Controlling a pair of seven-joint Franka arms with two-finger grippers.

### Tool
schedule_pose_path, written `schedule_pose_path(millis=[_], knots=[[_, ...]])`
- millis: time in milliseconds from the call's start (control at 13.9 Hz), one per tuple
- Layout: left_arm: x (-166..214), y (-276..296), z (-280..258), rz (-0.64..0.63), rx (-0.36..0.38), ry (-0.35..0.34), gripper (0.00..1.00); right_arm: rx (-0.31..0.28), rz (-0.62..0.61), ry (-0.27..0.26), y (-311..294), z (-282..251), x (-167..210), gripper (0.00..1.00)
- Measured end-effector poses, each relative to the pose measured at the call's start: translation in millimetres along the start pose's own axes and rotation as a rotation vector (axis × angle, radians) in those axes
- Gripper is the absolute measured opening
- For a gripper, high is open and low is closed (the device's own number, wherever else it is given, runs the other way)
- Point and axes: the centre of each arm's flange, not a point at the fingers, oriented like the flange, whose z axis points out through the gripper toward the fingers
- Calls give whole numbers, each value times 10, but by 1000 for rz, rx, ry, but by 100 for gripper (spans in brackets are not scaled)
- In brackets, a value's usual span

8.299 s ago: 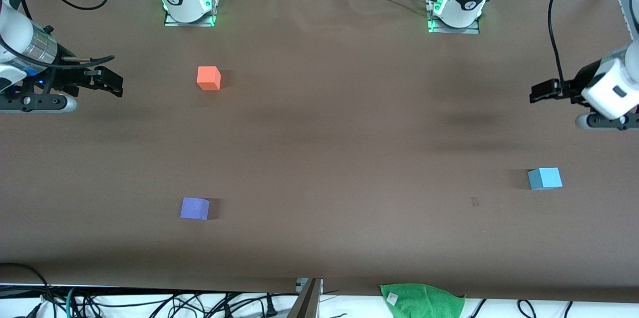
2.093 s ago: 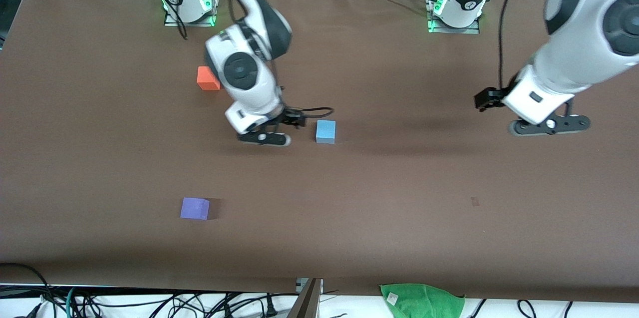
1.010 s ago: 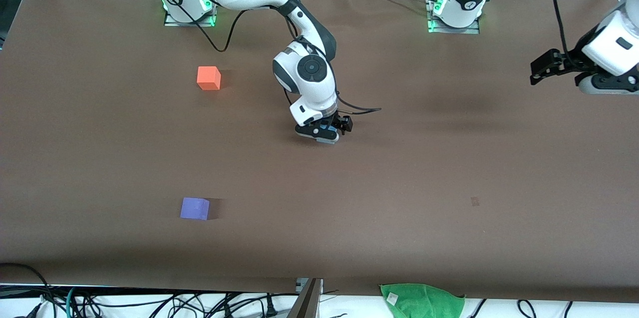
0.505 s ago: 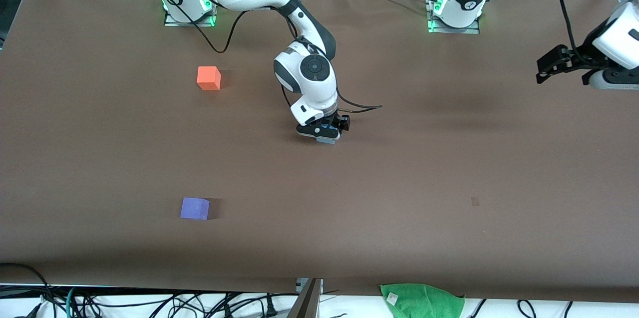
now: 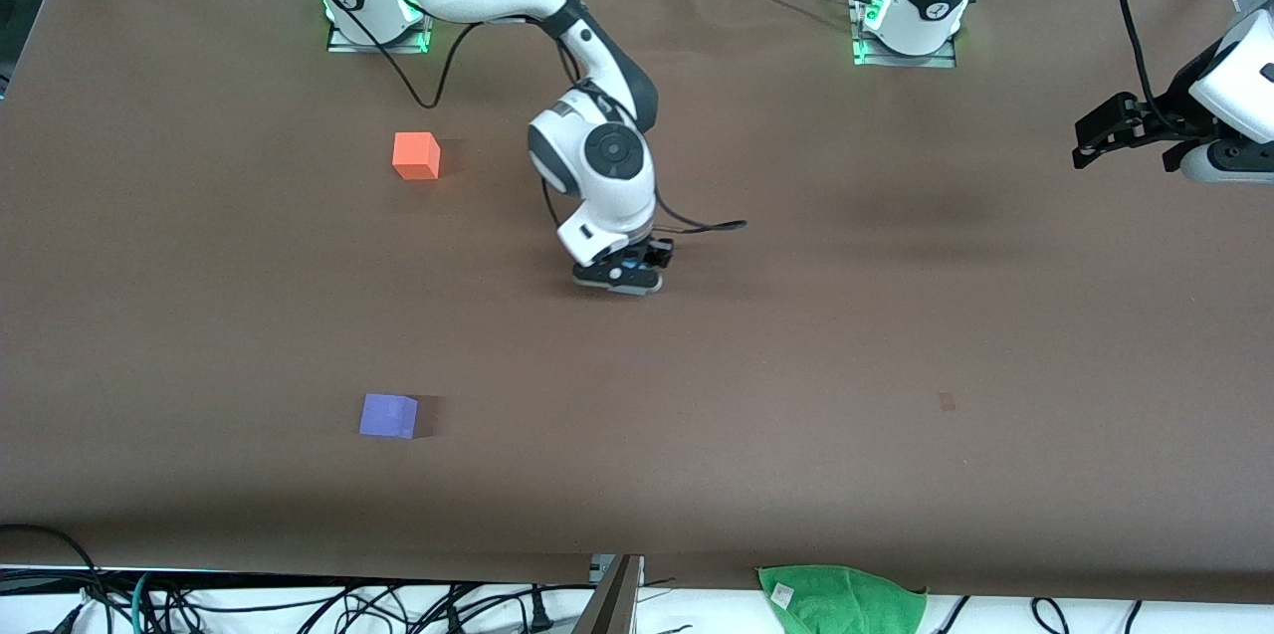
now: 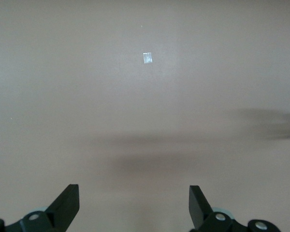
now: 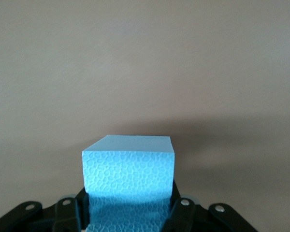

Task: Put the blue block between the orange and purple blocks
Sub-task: 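Carry the blue cube with the right gripper toward the orange cube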

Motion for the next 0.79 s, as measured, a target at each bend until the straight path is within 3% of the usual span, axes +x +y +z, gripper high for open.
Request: schedule_pose_path(millis=[216,361,649,794], knots=[[29,-38,57,-7,0,-11,100,-32,-96,-33,843,-446,544,58],[45,-41,89,-7,0,-18,100,-37,-161,-52,1496,-427,724,58],[23,-49,110,-9,0,-40,100,-16,-234,-36,2618,-36,662,58],[15,-49,115,-9,0,-47,100,-12,-219,-54,2964,86,601,58]])
